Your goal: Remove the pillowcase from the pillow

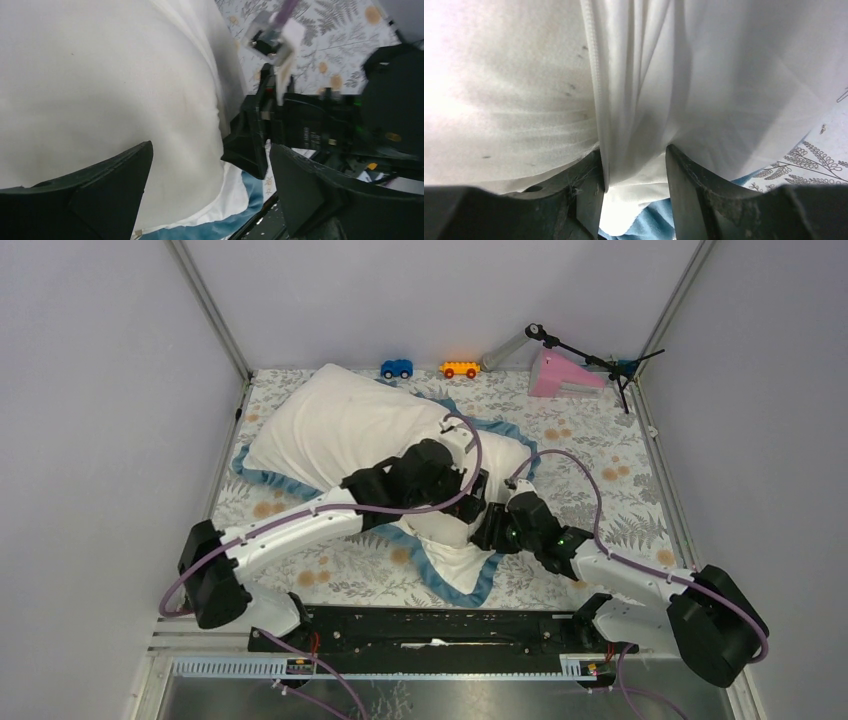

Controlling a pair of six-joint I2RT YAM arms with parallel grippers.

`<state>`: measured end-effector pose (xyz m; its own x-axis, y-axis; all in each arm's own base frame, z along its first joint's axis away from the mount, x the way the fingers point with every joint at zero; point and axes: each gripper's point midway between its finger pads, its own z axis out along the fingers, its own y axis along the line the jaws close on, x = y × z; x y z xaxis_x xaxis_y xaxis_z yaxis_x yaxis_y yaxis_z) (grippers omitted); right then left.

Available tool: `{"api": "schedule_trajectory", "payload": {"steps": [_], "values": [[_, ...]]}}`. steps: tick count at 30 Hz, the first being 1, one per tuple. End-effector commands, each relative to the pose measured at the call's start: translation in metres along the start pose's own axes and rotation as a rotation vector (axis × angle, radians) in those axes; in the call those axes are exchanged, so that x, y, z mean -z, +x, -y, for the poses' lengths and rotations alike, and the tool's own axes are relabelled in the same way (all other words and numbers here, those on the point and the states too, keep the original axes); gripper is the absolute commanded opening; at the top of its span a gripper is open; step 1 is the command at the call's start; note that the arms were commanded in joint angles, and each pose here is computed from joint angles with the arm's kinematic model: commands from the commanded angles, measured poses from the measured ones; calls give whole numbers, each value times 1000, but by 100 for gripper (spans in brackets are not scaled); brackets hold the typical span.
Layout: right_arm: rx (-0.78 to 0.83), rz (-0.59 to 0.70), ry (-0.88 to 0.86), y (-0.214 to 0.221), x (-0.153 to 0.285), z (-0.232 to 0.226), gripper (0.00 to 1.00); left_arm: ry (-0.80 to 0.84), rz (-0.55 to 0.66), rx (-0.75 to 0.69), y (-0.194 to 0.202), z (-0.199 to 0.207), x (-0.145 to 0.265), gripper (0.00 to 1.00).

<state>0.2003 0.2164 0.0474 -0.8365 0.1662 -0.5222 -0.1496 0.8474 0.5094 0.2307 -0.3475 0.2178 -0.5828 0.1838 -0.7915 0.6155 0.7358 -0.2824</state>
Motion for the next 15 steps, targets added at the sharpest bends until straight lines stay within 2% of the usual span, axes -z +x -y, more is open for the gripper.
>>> {"api": "schedule_trajectory", "payload": {"steps": [1, 6, 8, 9, 13, 14, 15], "values": [[-59, 77, -33, -10, 5, -4, 52, -71, -44, -70, 3, -11, -19, 99], [-117, 143, -47, -15, 10, -3, 48, -348, -187, -84, 39, -60, -52, 99], [-122, 152, -51, -14, 12, -1, 47, -393, -205, -75, 44, -70, -58, 94], [-124, 154, -48, -14, 12, 1, 47, -395, -211, -69, 46, -71, -60, 86], [-105, 115, -29, -6, 6, 4, 45, -390, -219, -55, 49, -71, -68, 40], [-97, 93, -21, -4, 4, 4, 45, -391, -218, -52, 49, -71, -69, 27], [-84, 69, -22, -2, 2, 2, 46, -387, -214, -46, 48, -70, -70, 8]]}}
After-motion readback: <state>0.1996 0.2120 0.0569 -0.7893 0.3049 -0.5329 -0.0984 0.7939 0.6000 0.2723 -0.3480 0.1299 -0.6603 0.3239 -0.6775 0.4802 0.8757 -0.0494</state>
